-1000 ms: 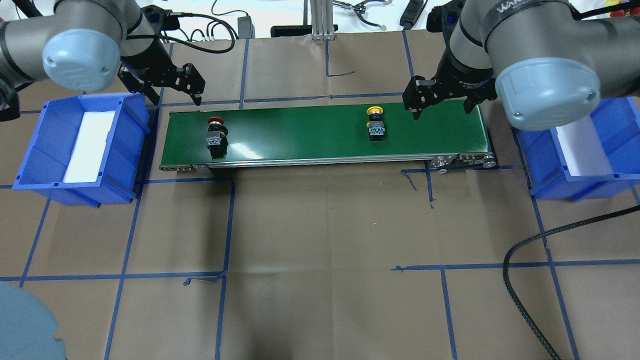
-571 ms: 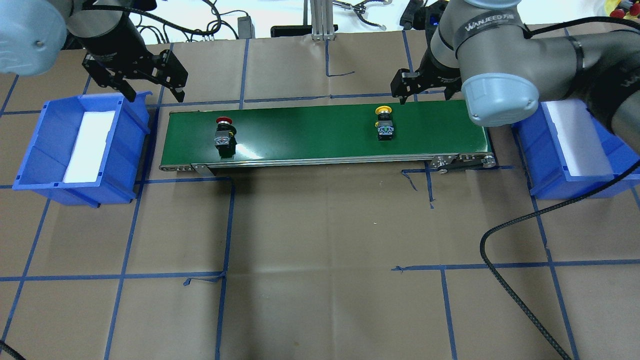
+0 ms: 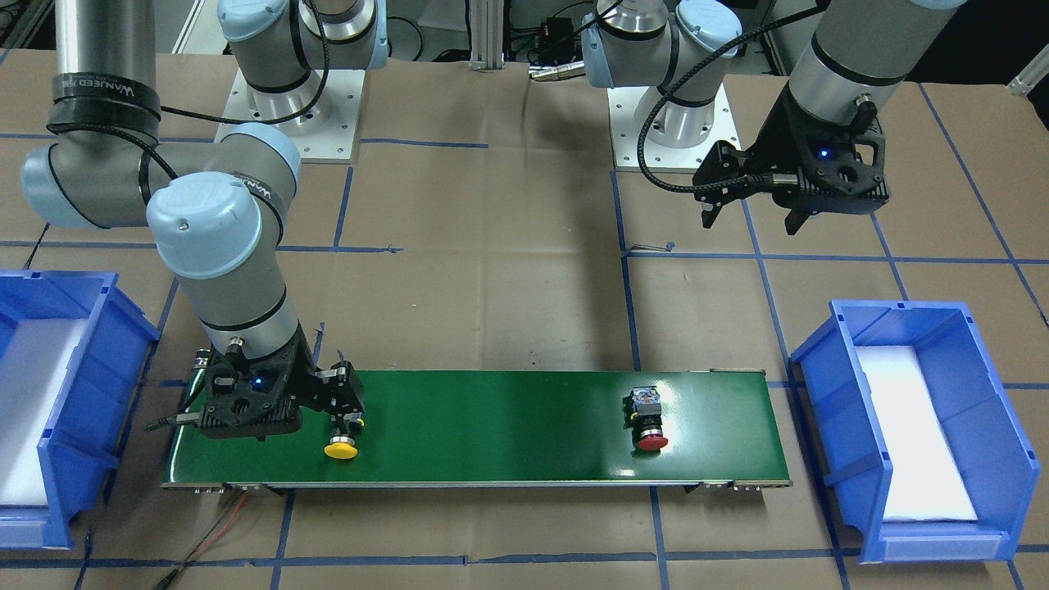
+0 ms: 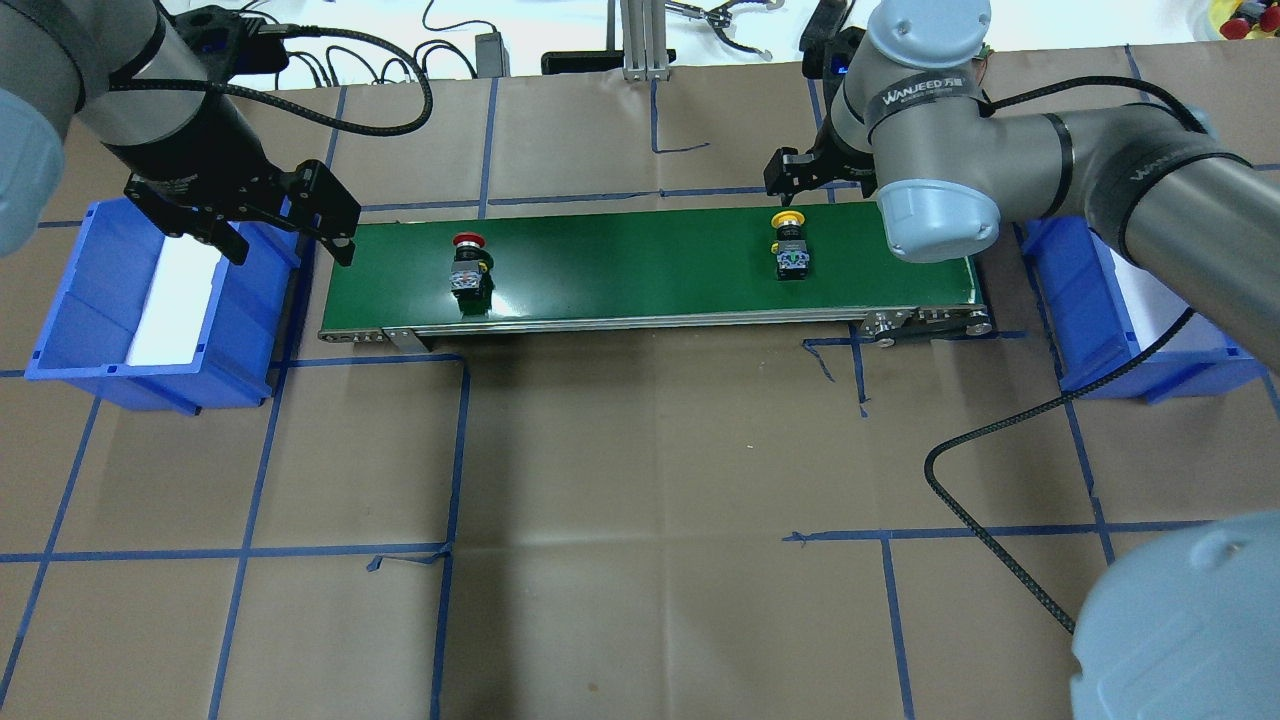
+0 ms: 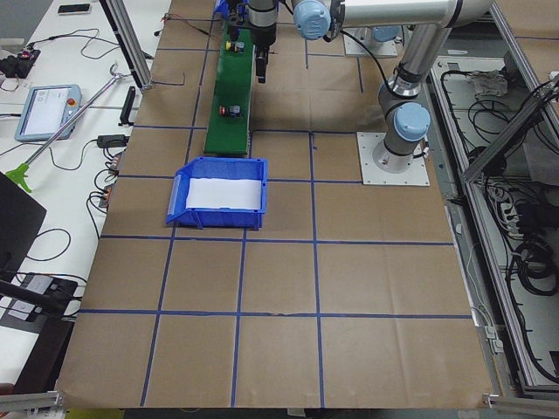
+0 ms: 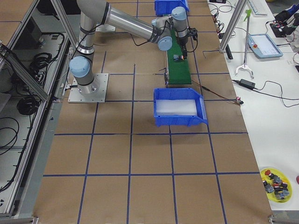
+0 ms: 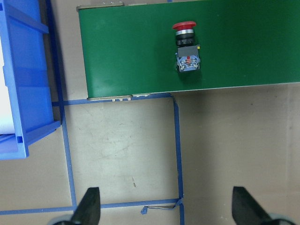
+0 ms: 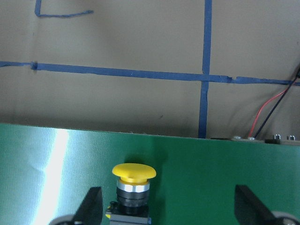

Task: Transport two buttons from left to right
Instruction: 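Raise the left gripper while the right gripper grasps the yellow button, then carry the yellow button with the right gripper into the empty blue bin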

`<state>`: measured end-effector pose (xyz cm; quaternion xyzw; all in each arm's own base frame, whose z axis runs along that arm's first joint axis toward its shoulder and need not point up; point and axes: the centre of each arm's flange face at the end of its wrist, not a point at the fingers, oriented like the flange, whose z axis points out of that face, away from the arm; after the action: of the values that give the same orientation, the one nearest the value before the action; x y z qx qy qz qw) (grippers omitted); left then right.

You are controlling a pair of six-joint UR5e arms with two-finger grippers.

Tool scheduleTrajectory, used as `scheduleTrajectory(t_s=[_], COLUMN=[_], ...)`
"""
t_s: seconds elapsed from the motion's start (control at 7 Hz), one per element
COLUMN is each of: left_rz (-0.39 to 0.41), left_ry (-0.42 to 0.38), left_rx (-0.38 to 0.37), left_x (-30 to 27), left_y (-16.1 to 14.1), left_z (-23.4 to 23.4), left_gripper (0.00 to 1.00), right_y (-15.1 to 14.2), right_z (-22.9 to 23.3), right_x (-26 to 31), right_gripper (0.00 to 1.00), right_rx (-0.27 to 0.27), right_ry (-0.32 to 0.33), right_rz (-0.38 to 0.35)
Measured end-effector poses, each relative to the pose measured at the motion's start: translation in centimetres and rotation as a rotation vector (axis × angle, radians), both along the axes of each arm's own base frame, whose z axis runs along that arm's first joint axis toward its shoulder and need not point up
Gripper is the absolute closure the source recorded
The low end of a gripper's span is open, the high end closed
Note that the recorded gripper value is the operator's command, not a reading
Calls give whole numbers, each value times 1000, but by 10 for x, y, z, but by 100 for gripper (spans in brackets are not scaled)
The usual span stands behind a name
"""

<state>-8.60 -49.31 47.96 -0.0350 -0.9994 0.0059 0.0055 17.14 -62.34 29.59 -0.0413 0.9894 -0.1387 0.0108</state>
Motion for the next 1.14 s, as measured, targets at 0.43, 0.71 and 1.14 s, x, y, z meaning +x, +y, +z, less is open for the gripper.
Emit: scheduleTrajectory(t_s=[0.43, 0.71, 1.14], left_rz=[33, 22, -18], left_ry=[4, 4, -19], left_rx=[9, 12, 15], left_x=[-6, -10, -18], left_y=[2, 2, 1], left_z=[-4, -6, -9], left_gripper=[0, 0, 0], right_y=[-4, -4, -7], right_z=[-44, -49, -37], right_x=[1, -2, -10], right_gripper=[56, 95, 97], right_rx=[60, 83, 97], right_ry=[3, 9, -6], right_rz=[0, 0, -3])
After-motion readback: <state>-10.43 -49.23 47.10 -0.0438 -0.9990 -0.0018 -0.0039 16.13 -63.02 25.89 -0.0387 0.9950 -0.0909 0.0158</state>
